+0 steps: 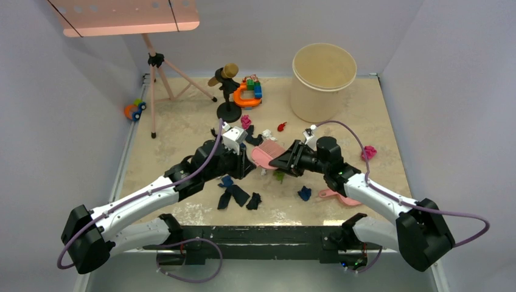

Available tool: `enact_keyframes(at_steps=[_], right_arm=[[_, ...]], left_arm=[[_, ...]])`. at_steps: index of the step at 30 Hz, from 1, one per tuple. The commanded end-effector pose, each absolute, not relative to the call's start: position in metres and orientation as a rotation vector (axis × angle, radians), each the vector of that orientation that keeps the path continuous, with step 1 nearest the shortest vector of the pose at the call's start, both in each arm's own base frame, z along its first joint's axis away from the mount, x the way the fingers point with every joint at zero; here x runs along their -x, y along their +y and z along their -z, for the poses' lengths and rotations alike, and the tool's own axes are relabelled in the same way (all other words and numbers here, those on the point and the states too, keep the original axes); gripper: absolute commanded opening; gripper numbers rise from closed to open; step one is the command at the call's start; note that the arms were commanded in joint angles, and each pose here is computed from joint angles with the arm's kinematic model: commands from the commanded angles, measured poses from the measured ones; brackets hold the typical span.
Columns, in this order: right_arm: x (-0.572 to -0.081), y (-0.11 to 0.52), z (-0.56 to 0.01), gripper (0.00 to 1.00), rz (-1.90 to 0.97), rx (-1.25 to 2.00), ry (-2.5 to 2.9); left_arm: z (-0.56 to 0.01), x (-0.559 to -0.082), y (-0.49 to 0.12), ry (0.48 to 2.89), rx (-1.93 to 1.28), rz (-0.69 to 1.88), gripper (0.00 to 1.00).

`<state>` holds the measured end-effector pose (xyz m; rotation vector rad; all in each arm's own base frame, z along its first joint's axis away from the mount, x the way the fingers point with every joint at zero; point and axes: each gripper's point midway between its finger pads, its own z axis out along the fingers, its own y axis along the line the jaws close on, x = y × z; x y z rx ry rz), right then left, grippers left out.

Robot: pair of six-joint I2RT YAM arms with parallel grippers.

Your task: Sweep away the paper scraps from the table

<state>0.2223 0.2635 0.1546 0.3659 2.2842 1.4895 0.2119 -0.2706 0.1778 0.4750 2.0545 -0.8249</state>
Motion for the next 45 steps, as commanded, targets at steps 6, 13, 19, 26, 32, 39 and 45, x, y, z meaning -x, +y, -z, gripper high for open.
enact_keyframes(at_steps=[6,13,19,26,32,39,45], right_arm=[[-0.228,0.274,-0.202,0.0,-1.573,-0.262,2.157],[-0.225,0.253,-0.203,0.0,-1.373,-0.215,2.169],[-0.221,0.23,-0.249,0.0,-1.306,-0.173,1.967],[-0.21,0.211,-0.314,0.0,-1.468,-0.226,1.578],[-0.213,0.214,-0.321,0.0,-1.495,-0.231,1.546],[-0.216,0.21,-0.322,0.0,-1.512,-0.281,1.509],[-0.219,0.215,-0.316,0.0,-1.55,-0.313,1.525]], left_arm=[[-0.21,-0.209,-0.28,1.955,-0.424,0.95,0.2],[-0.219,-0.21,-0.264,1.971,-0.219,1.14,0.87],[-0.233,-0.213,-0.263,2.035,-0.025,1.362,0.99],[-0.268,-0.219,-0.283,1.779,0.215,1.791,0.9],[-0.294,-0.221,-0.3,1.661,0.224,1.921,0.8],[-0.314,-0.218,-0.302,1.584,0.214,1.944,0.78],[-0.32,-0.214,-0.311,1.567,0.193,1.974,0.68]])
